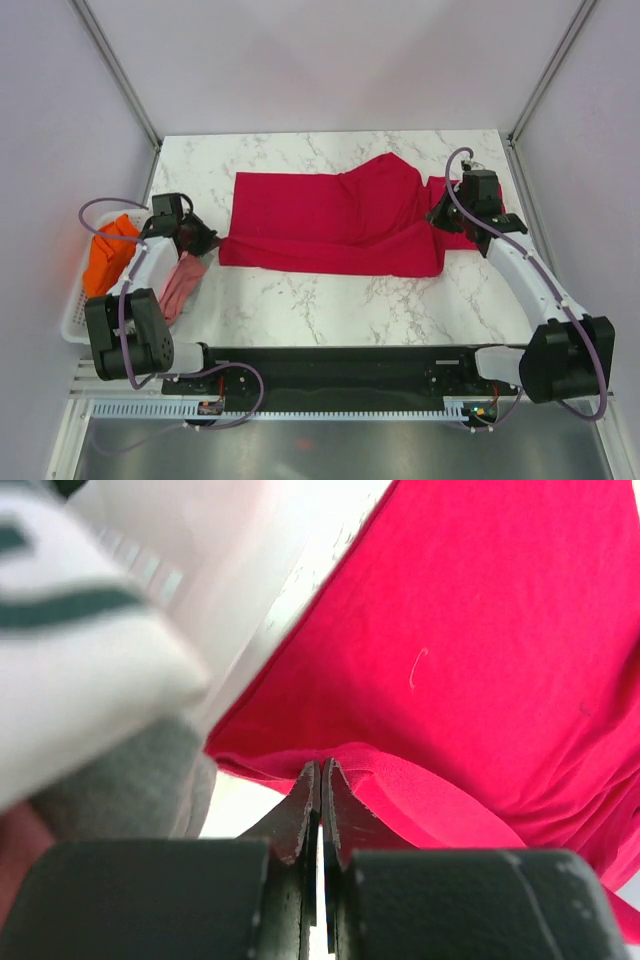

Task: Fold and stack the t-shirts
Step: Fold the tshirt

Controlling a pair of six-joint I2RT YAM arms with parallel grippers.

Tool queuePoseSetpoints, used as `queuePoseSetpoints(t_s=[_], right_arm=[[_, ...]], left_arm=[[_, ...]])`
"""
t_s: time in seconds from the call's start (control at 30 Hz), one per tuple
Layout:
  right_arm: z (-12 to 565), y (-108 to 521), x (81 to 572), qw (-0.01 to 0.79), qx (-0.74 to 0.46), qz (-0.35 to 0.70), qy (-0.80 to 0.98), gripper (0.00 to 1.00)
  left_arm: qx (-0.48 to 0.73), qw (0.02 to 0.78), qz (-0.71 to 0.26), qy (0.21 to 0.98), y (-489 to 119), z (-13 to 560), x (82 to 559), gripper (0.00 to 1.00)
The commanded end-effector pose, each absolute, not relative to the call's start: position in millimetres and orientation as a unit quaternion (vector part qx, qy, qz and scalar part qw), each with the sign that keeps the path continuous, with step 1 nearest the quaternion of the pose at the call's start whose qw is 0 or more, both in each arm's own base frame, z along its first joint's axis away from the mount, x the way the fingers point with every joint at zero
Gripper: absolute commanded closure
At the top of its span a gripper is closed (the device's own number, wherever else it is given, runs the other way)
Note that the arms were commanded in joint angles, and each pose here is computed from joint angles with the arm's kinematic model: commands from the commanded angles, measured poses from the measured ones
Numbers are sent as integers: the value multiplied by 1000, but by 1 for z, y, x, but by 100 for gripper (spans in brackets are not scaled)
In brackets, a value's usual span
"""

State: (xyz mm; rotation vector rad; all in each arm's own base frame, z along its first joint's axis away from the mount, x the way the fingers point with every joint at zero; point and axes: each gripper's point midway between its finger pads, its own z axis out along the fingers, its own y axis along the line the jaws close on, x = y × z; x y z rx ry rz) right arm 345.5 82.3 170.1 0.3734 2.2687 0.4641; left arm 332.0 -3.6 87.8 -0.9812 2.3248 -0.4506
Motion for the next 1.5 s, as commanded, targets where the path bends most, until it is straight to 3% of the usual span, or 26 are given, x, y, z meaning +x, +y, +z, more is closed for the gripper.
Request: queuePoseSetpoints(t_s=[0.0, 0.8, 1.47], right_arm=[[196, 76, 380, 441, 144, 164, 870, 100], [190, 106, 473, 438, 79, 171, 879, 100], [198, 115, 517, 447, 63, 171, 876, 99]], left_arm=[[-364, 331, -180, 852, 3, 116, 365, 98], [-369, 309, -190, 856, -1, 81, 395, 98], [-372, 312, -183, 855, 1, 69, 394, 98]])
